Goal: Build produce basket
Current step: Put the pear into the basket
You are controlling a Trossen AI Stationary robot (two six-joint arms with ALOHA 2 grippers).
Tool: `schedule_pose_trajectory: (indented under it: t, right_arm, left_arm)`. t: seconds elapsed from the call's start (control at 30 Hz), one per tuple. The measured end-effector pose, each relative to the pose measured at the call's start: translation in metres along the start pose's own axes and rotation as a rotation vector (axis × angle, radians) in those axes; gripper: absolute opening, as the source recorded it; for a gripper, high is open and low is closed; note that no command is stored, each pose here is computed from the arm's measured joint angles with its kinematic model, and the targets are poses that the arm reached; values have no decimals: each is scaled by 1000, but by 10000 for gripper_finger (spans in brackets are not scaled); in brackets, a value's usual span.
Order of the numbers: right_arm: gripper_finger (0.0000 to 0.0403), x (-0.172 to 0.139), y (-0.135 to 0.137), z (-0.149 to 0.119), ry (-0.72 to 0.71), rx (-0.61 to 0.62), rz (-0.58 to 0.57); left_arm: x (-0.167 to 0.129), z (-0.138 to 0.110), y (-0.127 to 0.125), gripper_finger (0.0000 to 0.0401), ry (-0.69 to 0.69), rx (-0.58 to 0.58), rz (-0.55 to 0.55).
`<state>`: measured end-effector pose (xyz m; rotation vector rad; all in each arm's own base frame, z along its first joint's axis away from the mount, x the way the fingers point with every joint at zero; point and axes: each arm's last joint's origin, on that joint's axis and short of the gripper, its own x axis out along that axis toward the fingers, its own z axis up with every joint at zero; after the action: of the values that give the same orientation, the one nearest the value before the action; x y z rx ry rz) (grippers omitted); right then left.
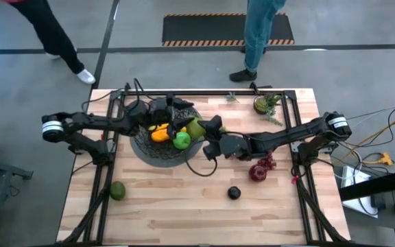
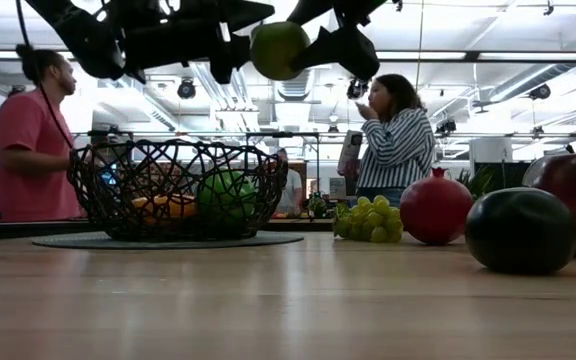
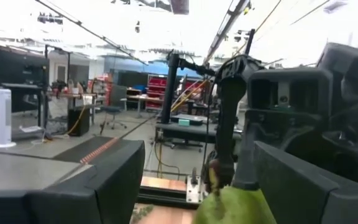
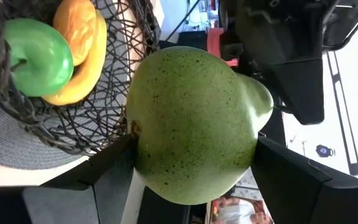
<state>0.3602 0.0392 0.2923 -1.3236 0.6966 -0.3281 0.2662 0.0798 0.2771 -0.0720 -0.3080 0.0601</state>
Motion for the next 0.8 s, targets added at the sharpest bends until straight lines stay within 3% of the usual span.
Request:
schedule_pose_trajectory:
  t: [0.23,0.63,0.8]
  right_arm:
    - [276,0,1,0,3,-3,1]
    - [276,1,3,-2,10,-17,9]
    - [285,1,4,-1,-3,-32,12]
  left_arm:
    - [2,-3,1,218,16,-9,0]
    - [2,-2,-1,16,16,-23,-31]
    - [2,-2,-1,3,14,-23,-39]
